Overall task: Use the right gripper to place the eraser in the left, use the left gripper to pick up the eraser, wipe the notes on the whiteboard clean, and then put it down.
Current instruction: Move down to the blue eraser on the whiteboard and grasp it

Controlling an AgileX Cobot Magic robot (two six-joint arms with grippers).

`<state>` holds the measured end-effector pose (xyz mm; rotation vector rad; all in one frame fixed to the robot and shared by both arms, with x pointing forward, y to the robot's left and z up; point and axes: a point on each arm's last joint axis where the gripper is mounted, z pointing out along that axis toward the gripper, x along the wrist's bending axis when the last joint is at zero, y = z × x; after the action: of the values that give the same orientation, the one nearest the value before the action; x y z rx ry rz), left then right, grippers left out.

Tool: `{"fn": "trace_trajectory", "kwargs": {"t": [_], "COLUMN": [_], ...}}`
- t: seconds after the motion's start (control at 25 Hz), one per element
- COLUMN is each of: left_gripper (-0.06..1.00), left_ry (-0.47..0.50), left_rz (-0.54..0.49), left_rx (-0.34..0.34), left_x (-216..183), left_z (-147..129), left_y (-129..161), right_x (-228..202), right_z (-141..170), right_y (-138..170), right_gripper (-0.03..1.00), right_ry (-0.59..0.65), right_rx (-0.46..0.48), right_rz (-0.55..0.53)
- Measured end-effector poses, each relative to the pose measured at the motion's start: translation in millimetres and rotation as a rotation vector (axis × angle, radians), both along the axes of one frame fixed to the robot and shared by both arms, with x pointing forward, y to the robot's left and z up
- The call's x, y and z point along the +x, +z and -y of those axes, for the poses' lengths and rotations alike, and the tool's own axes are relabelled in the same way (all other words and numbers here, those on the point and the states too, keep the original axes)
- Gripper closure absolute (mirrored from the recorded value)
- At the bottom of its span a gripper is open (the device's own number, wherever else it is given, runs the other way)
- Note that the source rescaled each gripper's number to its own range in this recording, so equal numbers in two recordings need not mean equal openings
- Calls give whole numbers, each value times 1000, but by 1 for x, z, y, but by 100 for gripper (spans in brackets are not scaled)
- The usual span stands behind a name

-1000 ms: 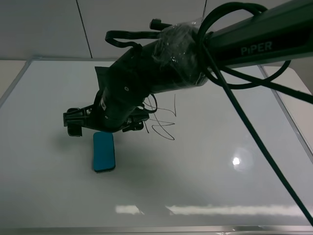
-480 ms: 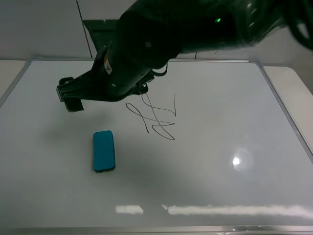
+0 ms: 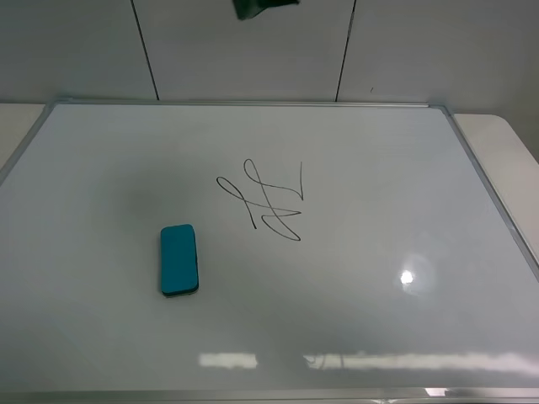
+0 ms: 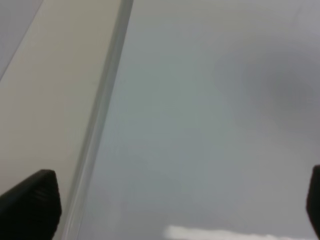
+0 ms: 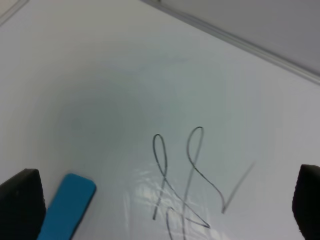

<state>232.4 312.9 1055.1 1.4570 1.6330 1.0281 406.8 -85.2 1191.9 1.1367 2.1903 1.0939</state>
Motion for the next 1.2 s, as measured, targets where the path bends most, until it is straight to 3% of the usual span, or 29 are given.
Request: {"fn": "trace_trajectory", "kwargs": {"t": [0.2, 0.4, 0.68, 0.88, 1.08, 1.2], "left_gripper": [-6, -6, -6, -6, -6, -6], "left_ry": [0, 0, 0, 0, 0, 0], "left_rz": [0, 0, 0, 0, 0, 0], "left_rx": [0, 0, 0, 0, 0, 0], "left_x": [0, 0, 0, 0, 0, 0], "left_z": [0, 0, 0, 0, 0, 0], "left_y": [0, 0, 0, 0, 0, 0], "right_x": [-36, -76, -115, -124, -125, -129], "right_z": [72, 139, 186, 187, 182, 183], "right_y": [37, 67, 72, 35, -38, -73], "right_gripper": [-3, -3, -3, -3, -3, -3], "right_ry": [-75, -57, 51, 150, 175, 199], "right_rx": [-20, 64, 128, 66, -66, -58], "right_rz": [41, 165, 203, 133, 3, -21]}}
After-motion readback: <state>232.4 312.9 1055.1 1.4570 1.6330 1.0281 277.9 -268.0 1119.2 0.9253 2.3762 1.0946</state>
